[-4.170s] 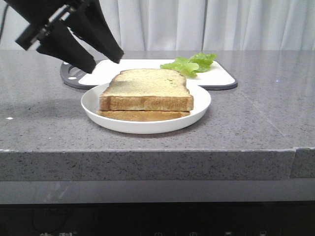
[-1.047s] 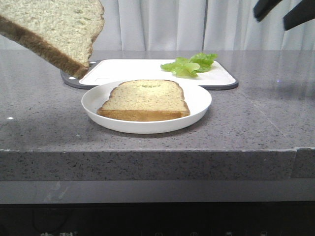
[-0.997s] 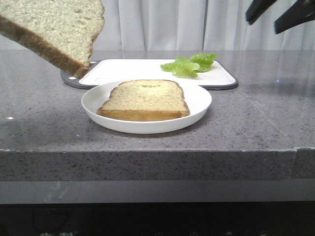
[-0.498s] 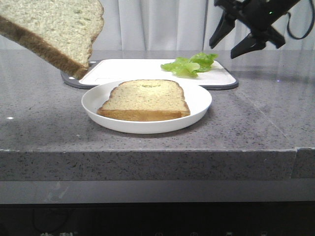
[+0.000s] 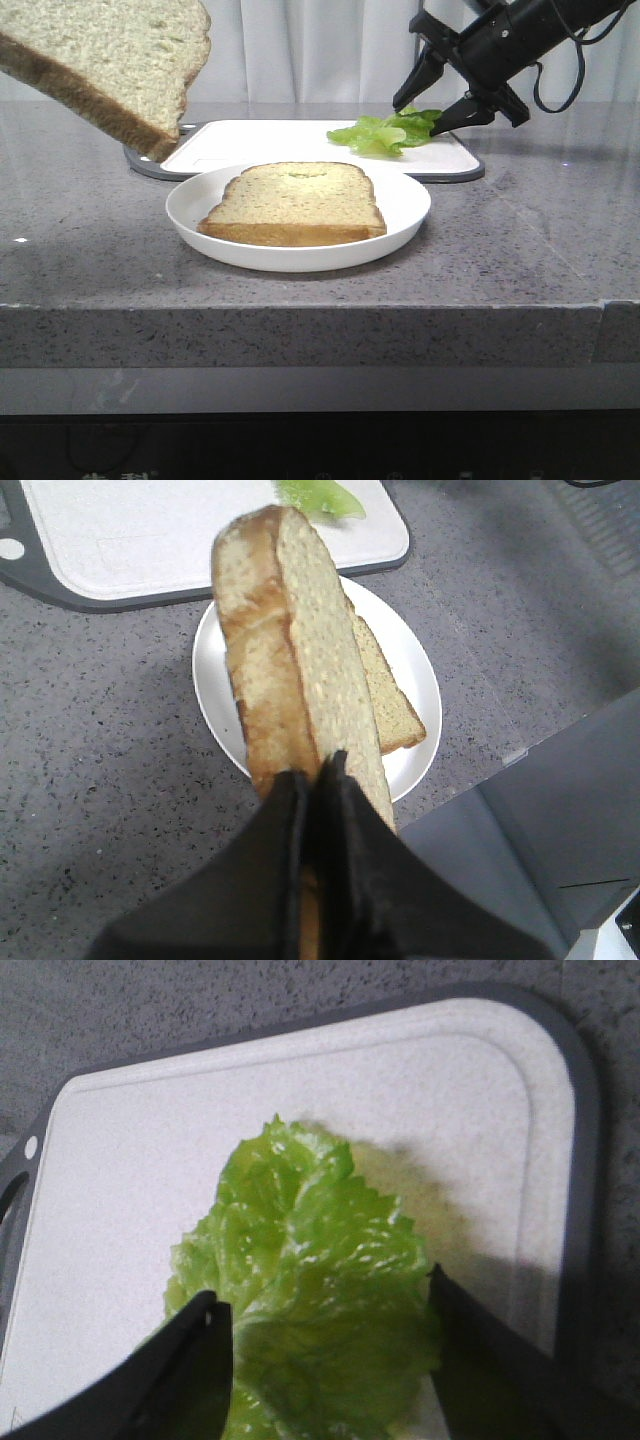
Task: Left arm grabs bread, right arm adds lettuce
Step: 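Move the right gripper down to the lettuce leaf and grasp it, then carry the lettuce over the plate and release it onto the bottom slice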
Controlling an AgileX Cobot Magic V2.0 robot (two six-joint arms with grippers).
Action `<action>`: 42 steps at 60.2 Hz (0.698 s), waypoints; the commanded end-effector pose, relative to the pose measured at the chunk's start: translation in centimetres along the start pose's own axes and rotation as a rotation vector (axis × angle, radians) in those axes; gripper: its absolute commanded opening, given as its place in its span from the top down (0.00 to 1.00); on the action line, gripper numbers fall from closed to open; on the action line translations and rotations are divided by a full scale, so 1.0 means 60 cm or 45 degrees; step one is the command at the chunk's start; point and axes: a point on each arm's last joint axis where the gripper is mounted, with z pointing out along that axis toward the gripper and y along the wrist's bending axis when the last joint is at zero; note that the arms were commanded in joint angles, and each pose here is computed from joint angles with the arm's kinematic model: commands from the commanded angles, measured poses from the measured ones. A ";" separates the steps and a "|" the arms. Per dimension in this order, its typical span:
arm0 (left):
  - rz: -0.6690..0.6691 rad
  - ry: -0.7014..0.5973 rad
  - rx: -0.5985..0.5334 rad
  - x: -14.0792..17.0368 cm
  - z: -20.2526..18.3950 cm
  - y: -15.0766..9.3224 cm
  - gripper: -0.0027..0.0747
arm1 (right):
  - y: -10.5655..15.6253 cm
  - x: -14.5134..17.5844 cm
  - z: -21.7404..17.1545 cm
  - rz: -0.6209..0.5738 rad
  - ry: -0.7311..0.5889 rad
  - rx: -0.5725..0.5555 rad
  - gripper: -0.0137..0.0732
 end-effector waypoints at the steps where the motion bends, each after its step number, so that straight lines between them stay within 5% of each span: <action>1: -0.005 -0.120 0.027 -0.016 -0.017 -0.014 0.99 | 0.049 -0.025 -0.047 -0.048 -0.090 -0.087 0.40; 22: -0.005 -0.120 0.027 -0.016 -0.017 -0.014 0.99 | 0.055 -0.029 -0.048 0.002 -0.119 -0.140 0.88; 42: -0.005 -0.120 0.027 -0.016 -0.017 -0.014 0.99 | 0.118 -0.022 -0.112 -0.083 -0.034 -0.285 0.98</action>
